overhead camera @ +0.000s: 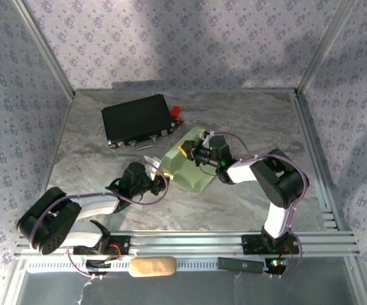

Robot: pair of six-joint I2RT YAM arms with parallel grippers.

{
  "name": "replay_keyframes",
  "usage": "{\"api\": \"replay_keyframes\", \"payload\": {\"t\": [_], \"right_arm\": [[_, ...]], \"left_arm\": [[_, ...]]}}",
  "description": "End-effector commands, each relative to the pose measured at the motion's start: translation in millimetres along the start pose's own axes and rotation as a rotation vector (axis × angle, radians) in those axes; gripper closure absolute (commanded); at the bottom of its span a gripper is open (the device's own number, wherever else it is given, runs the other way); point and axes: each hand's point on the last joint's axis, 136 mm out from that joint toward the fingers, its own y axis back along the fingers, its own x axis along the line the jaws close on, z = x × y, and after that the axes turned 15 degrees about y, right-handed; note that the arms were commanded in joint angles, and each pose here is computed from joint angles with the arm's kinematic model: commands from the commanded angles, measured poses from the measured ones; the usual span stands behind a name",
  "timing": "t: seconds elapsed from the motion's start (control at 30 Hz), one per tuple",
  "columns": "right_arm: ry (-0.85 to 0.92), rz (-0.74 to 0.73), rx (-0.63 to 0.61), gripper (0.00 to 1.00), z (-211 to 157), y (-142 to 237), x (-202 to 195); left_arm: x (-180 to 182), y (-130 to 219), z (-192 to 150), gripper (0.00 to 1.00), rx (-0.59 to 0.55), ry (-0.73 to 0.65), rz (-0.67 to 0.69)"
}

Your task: Fold the paper box

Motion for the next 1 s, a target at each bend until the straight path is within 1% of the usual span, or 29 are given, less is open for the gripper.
{"api": "replay_keyframes", "payload": {"t": [0.0,0.17,0.27,0.43,0.6,0.97], "right_arm": [[-0.013,0.011,0.020,1.00,-7,-5,-8],[-0.018,0.015,0.012,1.00,-7,-5,-7],[-0.020,0.014,0.013,1.00,-7,-6,-4],[-0.031,0.001,0.020,1.00,-11,-7,-5],[-0.039,0.002,0.020,1.00,-15,-8,-5],[-0.073,-0.019,0.004,1.00,-20,-12,-6]], "left_arm": [[-12,-3,33,0.64,-0.120,-0.028,-0.014],[-11,-9,37,0.64,-0.134,-0.026,0.018],[-11,-10,42,0.64,-0.164,-0.017,0.032],[-15,-13,50,0.61,-0.199,-0.010,0.023],[-18,-21,55,0.61,-0.206,-0.005,0.021],[-6,-27,67,0.61,-0.274,0.023,0.119]]}}
